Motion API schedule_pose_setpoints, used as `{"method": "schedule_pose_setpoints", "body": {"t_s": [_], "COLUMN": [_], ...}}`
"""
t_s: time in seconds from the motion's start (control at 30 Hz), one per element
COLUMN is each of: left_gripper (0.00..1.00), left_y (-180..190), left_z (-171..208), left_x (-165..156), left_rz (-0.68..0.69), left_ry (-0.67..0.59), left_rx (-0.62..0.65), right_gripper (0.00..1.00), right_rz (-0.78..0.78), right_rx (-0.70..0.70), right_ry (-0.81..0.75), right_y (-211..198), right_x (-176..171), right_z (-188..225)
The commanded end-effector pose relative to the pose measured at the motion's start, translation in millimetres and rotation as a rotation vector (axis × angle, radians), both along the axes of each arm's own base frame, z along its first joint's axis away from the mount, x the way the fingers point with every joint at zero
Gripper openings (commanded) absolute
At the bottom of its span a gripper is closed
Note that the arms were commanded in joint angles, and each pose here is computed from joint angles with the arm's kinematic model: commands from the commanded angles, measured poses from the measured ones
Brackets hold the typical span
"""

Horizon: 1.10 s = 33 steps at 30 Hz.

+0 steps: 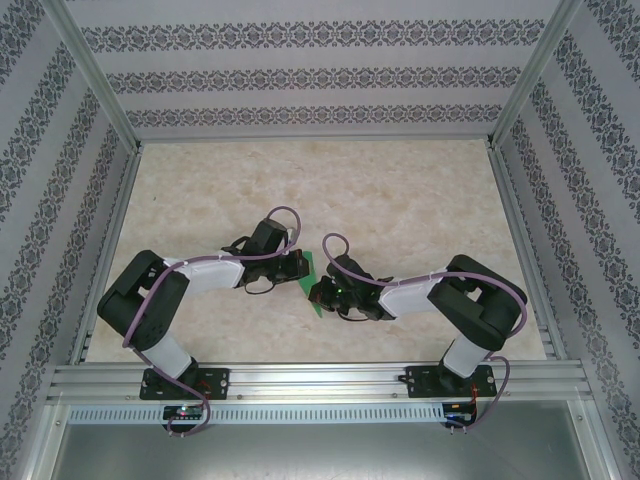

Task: Fold a paper plane with a square sheet of paper (pick it up from the middle)
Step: Fold the wing for the fifth time at the center of the table.

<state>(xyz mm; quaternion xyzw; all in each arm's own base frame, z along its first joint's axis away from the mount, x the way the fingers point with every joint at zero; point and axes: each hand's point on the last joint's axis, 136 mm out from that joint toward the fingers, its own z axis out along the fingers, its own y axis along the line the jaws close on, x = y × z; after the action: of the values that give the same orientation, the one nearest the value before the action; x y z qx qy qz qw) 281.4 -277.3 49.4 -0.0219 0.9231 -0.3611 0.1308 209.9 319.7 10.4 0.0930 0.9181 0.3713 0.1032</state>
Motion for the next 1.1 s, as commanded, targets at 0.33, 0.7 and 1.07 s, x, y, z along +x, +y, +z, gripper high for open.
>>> {"method": "schedule_pose_setpoints", "body": {"t_s": [0.33, 0.7, 1.07], "left_gripper": [0.12, 0.08, 0.08], "left_y": [3.2, 6.3, 3.4], "left_z": [8.4, 2.7, -17.9], "left_x": [-0.4, -10.6, 13.9], "left_rz": [-0.01, -0.028, -0.025], "left_ry": [-0.01, -0.005, -0.021], "left_rx": [-0.015, -0.022, 0.023], "right_gripper": [0.0, 0.0, 0.0], "right_rz": [0.003, 0.004, 0.012], "right_rx": [-0.233, -0.235, -0.25], "right_ry": [0.186, 0.193, 0.201], "right_y": [-45.7, -45.8, -50.3], "right_x": [-34.8, -35.2, -39.1], "right_z": [-61.1, -63.1, -62.4]}}
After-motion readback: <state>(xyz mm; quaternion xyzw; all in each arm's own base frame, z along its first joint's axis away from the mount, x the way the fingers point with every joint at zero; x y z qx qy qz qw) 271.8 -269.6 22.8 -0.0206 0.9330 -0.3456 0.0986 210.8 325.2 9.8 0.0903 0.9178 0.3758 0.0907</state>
